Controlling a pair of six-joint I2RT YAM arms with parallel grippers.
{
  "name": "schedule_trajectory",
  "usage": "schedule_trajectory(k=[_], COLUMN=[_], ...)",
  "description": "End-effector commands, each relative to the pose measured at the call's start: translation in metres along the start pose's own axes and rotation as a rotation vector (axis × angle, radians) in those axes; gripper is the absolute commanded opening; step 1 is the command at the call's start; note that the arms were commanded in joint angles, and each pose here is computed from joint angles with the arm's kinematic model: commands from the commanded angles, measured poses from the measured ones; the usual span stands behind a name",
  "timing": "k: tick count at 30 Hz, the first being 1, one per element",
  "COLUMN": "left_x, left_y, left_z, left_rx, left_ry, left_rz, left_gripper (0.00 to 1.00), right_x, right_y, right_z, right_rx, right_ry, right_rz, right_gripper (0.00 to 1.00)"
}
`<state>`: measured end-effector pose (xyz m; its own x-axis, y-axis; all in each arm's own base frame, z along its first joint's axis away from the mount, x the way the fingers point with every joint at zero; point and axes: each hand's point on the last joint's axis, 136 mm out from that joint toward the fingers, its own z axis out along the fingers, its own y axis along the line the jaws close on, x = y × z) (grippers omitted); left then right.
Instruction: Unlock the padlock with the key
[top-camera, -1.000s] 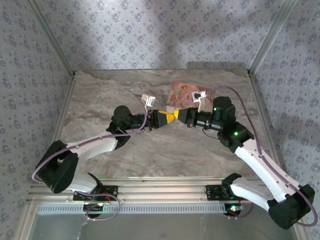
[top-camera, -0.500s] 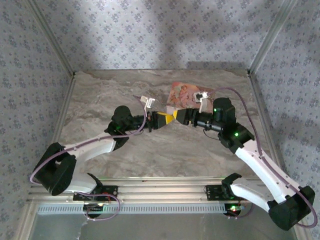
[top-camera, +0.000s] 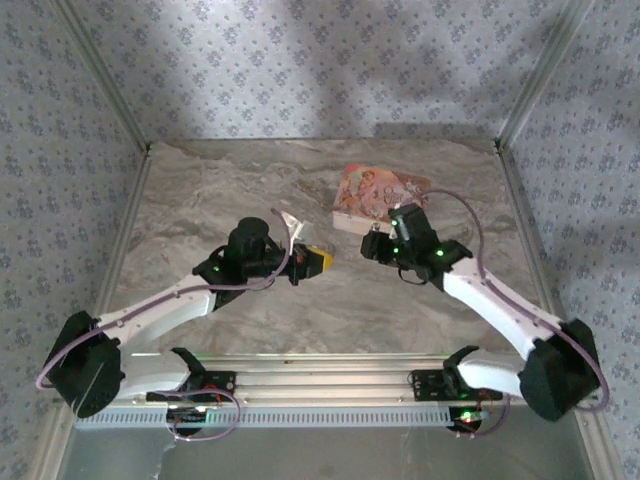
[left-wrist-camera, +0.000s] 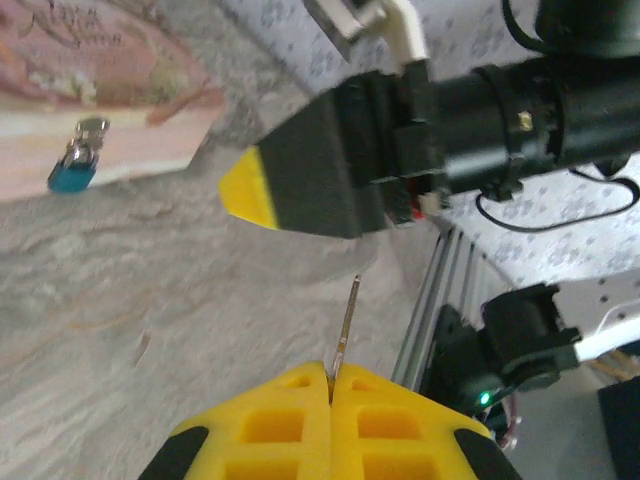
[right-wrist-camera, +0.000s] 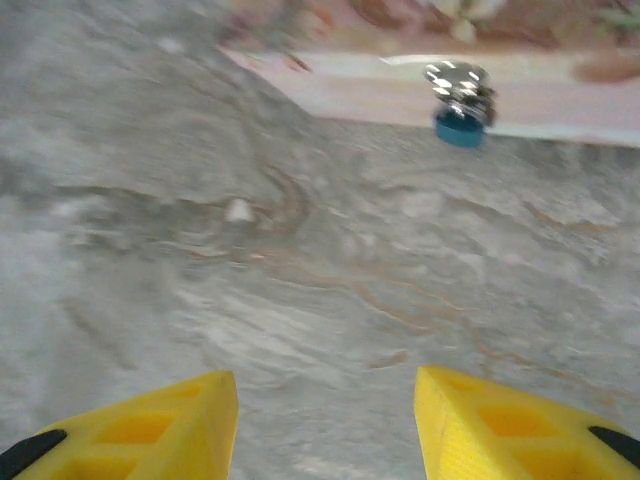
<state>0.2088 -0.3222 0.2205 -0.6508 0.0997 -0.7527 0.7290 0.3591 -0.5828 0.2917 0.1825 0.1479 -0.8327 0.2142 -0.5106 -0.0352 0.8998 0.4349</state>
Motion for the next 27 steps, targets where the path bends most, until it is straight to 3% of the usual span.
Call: schedule_trajectory(k=[1, 6, 17, 27], left_x=[0.02, 0.037, 0.048, 0.061], left_y=[0.01, 0.022, 0.043, 0.047], left_z=[-0.001, 0.011, 0.034, 0.047], left_rx=[-0.059, -0.073, -0.093, -0.055], left_ry=[0.068, 0.137, 0.143, 0.202], left_rz=[0.027, 0.007, -0.041, -0.032], left_gripper=[0.0, 0.0, 0.0, 0.0], right_x=[-0.024, -0.035, -0.045, -0.052], right_y=[-0.021, -0.037, -0.049, -0.073], right_z=[0.007, 0.037, 0.102, 0.114], right_rx=[0.159, 0.294, 0.443, 0.584], right_ry=[-0.087, -0.11, -0.108, -0.177], right_rz=[-0.011, -0.037, -0.075, -0.029], right_gripper=[0.5, 0.49, 0.47, 0.43])
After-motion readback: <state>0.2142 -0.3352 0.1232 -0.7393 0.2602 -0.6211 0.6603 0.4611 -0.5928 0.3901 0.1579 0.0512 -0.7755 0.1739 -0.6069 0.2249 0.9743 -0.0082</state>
